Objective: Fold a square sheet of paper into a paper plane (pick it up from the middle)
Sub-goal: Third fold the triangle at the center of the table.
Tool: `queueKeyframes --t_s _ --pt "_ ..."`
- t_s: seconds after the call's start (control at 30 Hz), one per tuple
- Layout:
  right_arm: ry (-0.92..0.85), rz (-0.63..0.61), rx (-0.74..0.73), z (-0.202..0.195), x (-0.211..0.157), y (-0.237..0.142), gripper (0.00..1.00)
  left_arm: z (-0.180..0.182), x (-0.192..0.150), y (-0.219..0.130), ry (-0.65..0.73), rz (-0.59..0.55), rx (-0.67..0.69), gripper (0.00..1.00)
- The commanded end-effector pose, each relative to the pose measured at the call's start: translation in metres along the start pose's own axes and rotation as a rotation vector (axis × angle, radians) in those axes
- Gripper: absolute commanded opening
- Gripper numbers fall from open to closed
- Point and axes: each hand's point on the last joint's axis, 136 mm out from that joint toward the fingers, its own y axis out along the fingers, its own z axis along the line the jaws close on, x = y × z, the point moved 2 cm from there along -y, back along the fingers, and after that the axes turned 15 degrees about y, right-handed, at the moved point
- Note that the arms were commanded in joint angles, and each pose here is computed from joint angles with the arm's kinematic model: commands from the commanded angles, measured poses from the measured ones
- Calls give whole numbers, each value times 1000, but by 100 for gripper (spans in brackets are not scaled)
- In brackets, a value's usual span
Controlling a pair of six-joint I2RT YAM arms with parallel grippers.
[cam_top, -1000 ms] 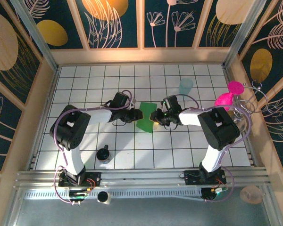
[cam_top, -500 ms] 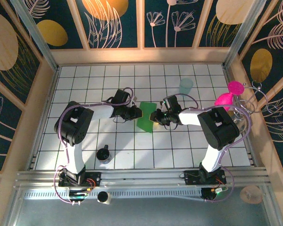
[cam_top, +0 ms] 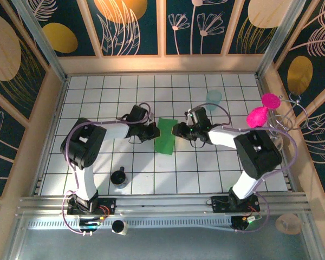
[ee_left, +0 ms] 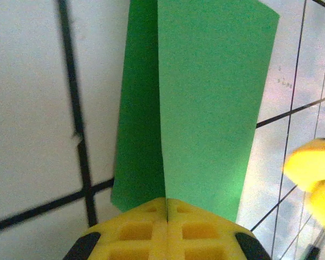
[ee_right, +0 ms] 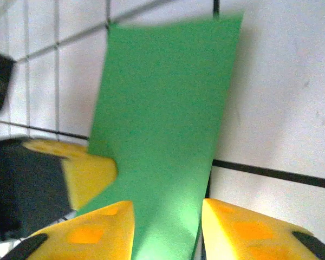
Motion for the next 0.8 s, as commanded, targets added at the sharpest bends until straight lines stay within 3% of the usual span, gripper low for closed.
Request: queueKeyframes --t_s 0.0,0.33,0.53,0.77 --pt "-190 -153 -6 17 14 -18 47 -3 11 -19 -94 -125 2 3" --pt "-594 -266 108 62 -29 -16 56 -1 13 -44 -302 -291 -30 2" --pt "-782 -223 131 68 -59 -4 62 -2 13 -40 -357 -295 -62 2" --pt "-1002 -164 258 70 -99 -4 64 4 10 -32 -368 -262 -34 2"
